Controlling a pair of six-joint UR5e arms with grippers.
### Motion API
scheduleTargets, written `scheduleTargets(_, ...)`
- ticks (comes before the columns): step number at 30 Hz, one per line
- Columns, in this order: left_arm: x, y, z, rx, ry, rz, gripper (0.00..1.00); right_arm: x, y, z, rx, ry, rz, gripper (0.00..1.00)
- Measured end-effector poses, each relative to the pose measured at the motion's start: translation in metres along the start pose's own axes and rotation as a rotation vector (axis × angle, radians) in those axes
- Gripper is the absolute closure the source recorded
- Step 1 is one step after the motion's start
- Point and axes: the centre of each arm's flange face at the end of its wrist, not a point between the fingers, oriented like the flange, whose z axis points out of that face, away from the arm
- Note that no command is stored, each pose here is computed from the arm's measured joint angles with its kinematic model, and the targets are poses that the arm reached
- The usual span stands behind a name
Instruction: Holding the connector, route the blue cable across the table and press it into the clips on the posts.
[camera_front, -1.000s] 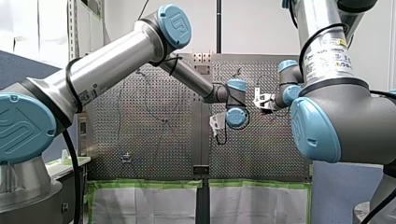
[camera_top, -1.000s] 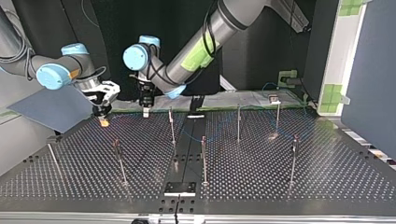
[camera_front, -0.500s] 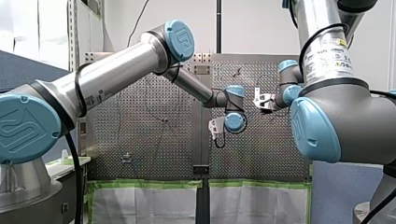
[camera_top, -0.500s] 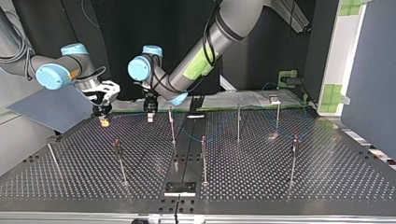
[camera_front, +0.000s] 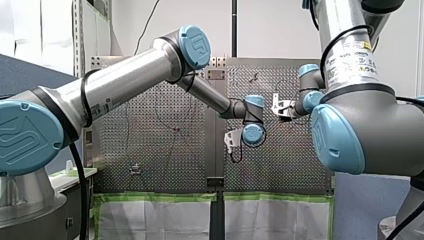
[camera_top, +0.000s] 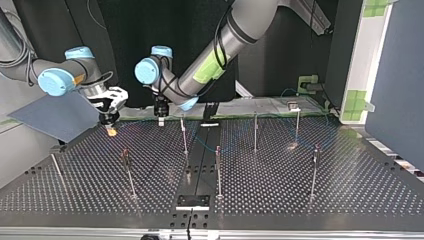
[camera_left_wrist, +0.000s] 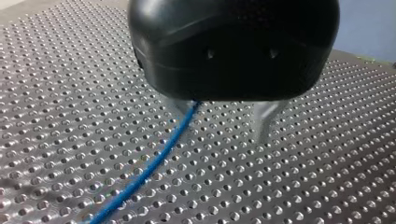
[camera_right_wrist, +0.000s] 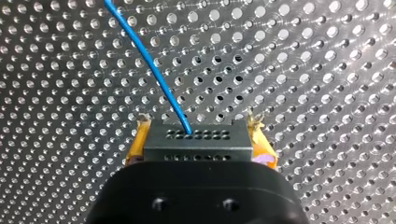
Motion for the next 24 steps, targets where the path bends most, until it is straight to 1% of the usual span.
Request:
scheduleTargets(7, -0.013, -0.007, 0.003, -0.003, -0.011, -0.009, 1.00, 0.003, 0.000, 0.000, 0.000, 0.005, 0.000, 1.00)
scheduleTargets(11, -0.022, -0.010, 0.001, -0.020, -0.011, -0.010, 1.00, 0.012, -0.002, -0.003, 0.001, 0.019, 0.000, 1.00)
scheduleTargets(15, -0.034, -0.012, -0.007, -0.041, -0.007, -0.009, 1.00, 0.030, -0.004, -0.007, 0.003, 0.051, 0.005, 1.00)
scheduleTargets(18, -0.043, -0.009, -0.015, -0.065, -0.001, 0.001, 1.00, 0.048, -0.007, -0.011, 0.007, 0.084, 0.016, 1.00)
scheduleTargets(20, -0.050, -0.007, -0.019, -0.077, -0.004, 0.005, 1.00, 0.063, -0.010, -0.014, 0.015, 0.108, 0.023, 1.00)
scheduleTargets(24, -0.061, -0.006, -0.024, -0.074, -0.018, 0.013, 1.00, 0.090, -0.015, -0.020, 0.037, 0.151, 0.039, 1.00)
